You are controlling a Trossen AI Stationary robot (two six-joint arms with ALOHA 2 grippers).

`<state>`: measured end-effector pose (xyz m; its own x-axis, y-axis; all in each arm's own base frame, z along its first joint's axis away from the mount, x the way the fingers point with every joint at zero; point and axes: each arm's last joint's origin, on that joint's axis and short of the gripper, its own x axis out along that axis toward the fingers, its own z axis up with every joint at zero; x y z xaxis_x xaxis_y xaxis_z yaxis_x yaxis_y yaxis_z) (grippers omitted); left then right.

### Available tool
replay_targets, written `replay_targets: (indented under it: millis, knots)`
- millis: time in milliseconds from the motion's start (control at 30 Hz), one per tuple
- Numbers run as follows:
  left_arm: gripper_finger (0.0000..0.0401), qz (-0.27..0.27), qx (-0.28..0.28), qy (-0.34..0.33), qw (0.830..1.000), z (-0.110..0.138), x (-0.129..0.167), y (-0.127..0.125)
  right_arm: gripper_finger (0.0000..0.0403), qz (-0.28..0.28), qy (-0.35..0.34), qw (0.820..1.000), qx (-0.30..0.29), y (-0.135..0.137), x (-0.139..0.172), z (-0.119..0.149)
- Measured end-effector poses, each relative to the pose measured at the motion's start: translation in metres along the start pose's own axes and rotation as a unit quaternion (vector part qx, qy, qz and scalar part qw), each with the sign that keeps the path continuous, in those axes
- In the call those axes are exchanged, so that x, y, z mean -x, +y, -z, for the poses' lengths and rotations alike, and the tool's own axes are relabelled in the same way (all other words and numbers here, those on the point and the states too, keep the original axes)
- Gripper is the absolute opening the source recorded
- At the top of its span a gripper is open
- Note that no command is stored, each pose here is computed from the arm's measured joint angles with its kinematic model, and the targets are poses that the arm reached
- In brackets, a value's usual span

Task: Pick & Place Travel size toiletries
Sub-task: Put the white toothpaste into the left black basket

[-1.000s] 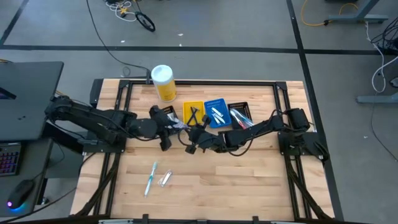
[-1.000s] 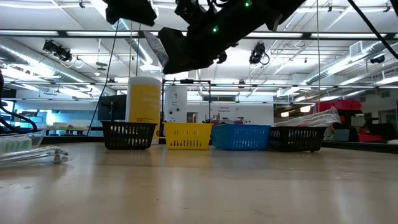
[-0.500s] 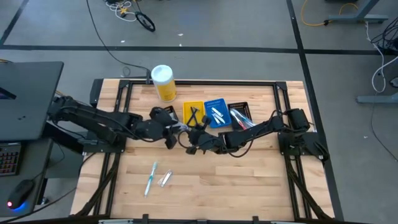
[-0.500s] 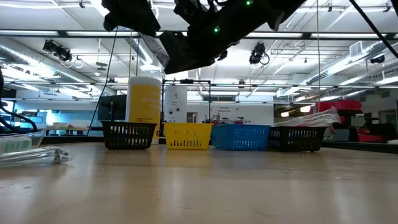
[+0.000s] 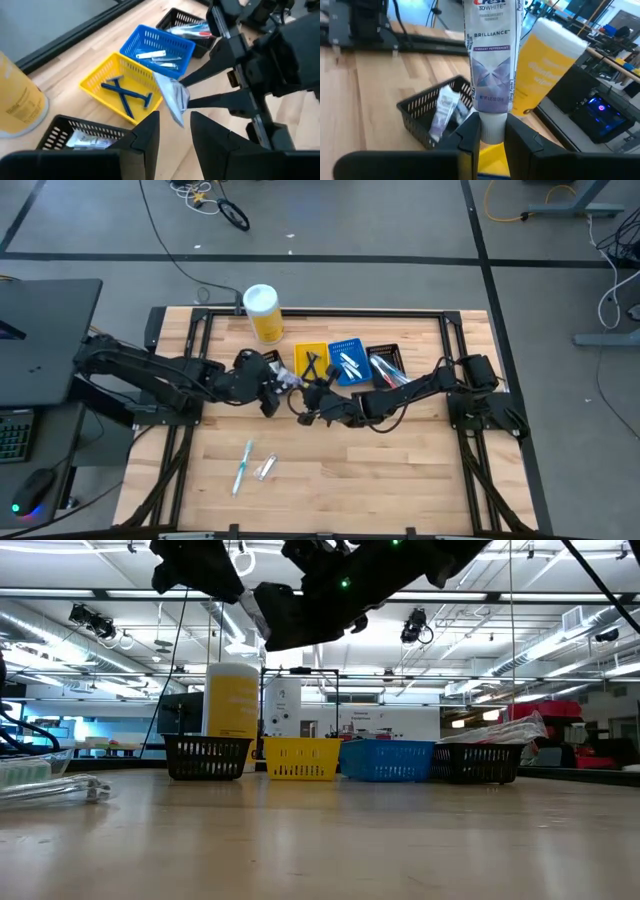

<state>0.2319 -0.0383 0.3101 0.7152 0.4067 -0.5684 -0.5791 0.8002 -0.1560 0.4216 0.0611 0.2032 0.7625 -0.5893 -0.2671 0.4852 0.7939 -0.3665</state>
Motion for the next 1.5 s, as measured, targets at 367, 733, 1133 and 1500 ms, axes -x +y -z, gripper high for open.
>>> replay_targets:
  millis: [367,733,1133,1500]
  knots:
    - [0.0058,-0.008,-0.045,-0.012,0.999,-0.003,-0.009,-0.003,0.0067,-0.033,-0.013,0.999,-0.012,0.001,0.0,-0.003]
    - [0.001,-0.025,-0.055,-0.003,0.998,-0.005,-0.013,0.004,0.0097,-0.032,-0.006,0.999,-0.003,-0.005,-0.007,-0.001]
    - [0.0015,-0.147,-0.037,0.071,0.986,0.001,-0.02,0.04,0.017,-0.075,0.096,0.993,-0.003,-0.006,0.016,0.01]
    - [0.0019,-0.163,-0.044,0.107,0.98,0.006,-0.029,0.045,0.0172,-0.25,0.125,0.96,-0.026,-0.017,0.074,-0.02]
